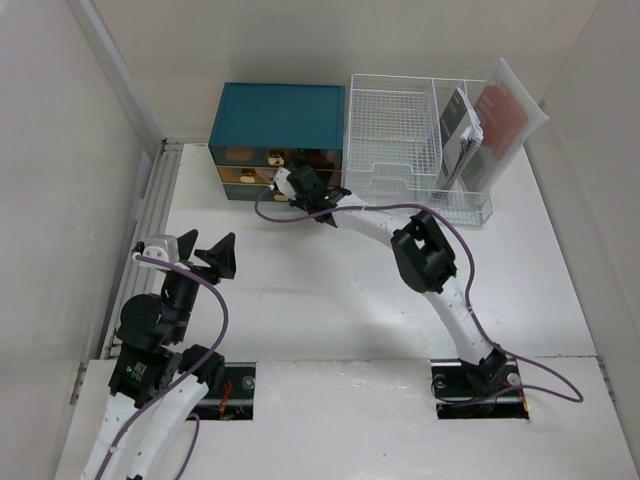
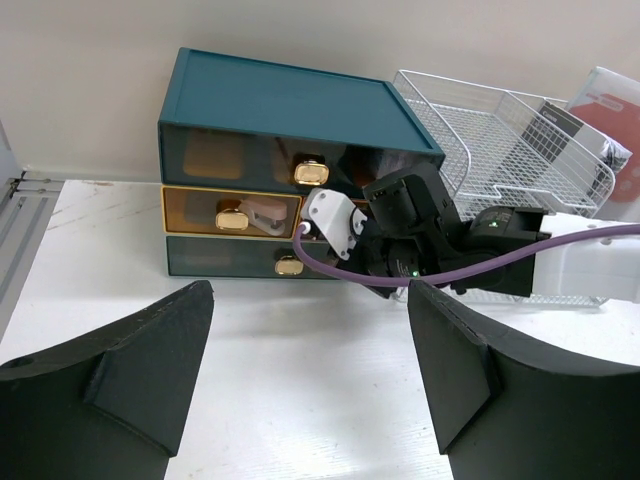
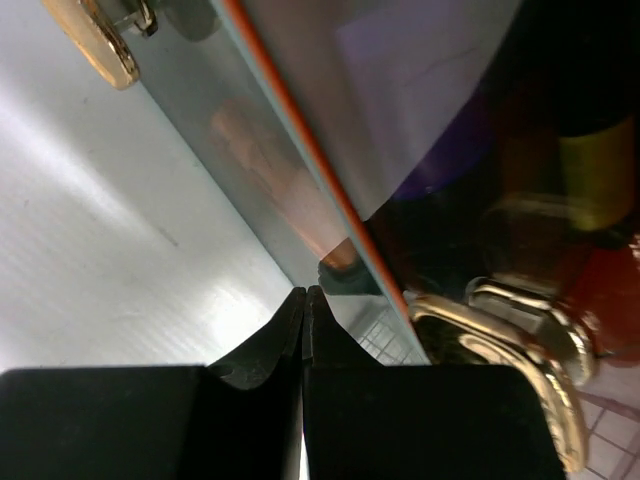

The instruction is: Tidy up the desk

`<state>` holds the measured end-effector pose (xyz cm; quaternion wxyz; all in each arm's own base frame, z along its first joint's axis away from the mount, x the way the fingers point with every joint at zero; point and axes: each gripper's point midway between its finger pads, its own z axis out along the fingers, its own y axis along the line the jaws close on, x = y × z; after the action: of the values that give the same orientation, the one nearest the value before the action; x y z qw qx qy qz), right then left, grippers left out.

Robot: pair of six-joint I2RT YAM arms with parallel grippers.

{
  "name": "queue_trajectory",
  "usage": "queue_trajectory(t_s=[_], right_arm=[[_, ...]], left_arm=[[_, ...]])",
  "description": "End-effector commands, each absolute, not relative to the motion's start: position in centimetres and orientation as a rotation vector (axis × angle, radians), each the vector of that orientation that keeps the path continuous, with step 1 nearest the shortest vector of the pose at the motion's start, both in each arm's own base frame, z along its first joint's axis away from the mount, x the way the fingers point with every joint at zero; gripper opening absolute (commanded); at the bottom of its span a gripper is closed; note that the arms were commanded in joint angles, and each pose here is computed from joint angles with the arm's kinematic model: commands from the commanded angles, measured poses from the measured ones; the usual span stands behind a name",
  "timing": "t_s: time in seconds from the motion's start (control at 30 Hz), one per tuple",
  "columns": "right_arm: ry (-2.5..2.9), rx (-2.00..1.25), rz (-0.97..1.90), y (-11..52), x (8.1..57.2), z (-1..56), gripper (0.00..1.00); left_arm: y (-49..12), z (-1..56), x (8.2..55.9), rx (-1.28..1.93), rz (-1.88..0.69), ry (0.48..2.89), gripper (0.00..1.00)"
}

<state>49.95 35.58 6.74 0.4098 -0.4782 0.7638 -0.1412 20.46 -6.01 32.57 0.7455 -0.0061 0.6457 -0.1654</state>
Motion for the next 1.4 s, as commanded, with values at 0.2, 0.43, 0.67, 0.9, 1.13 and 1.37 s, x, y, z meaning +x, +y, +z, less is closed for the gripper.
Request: queue_trajectory(t_s=[0.2, 0.43, 0.67, 0.9, 1.13, 1.37], right_arm=[[1.842, -1.041, -0.439, 34.6, 52.0, 10.6, 0.0], [1.714, -1.603, 0.266, 39.8, 39.4, 13.2, 0.06], [1.452, -1.66, 0.603, 38.6, 29.9, 24.7, 0.94], [1.466, -0.991, 0.269, 30.9, 33.1, 36.8, 1.0], [1.501, -0.413, -0.034, 19.1, 33.5, 40.6, 1.0], [1.476, -0.269, -0.095, 10.4, 30.8, 38.7, 1.0]], left_arm=[[-5.8, 33.5, 20.2, -0.02, -0.364, 1.369, 0.76], [-5.8, 33.5, 20.2, -0.02, -0.364, 1.369, 0.76], [-5.6, 33.3, 20.5, -0.046, -0.364, 1.378, 0.97], [-5.5, 33.3, 20.5, -0.054, -0.358, 1.378, 1.0], [-5.5, 33.3, 20.5, -0.054, -0.358, 1.378, 1.0], [-5.7, 32.8, 21.1, -0.05, -0.351, 1.405, 1.0]])
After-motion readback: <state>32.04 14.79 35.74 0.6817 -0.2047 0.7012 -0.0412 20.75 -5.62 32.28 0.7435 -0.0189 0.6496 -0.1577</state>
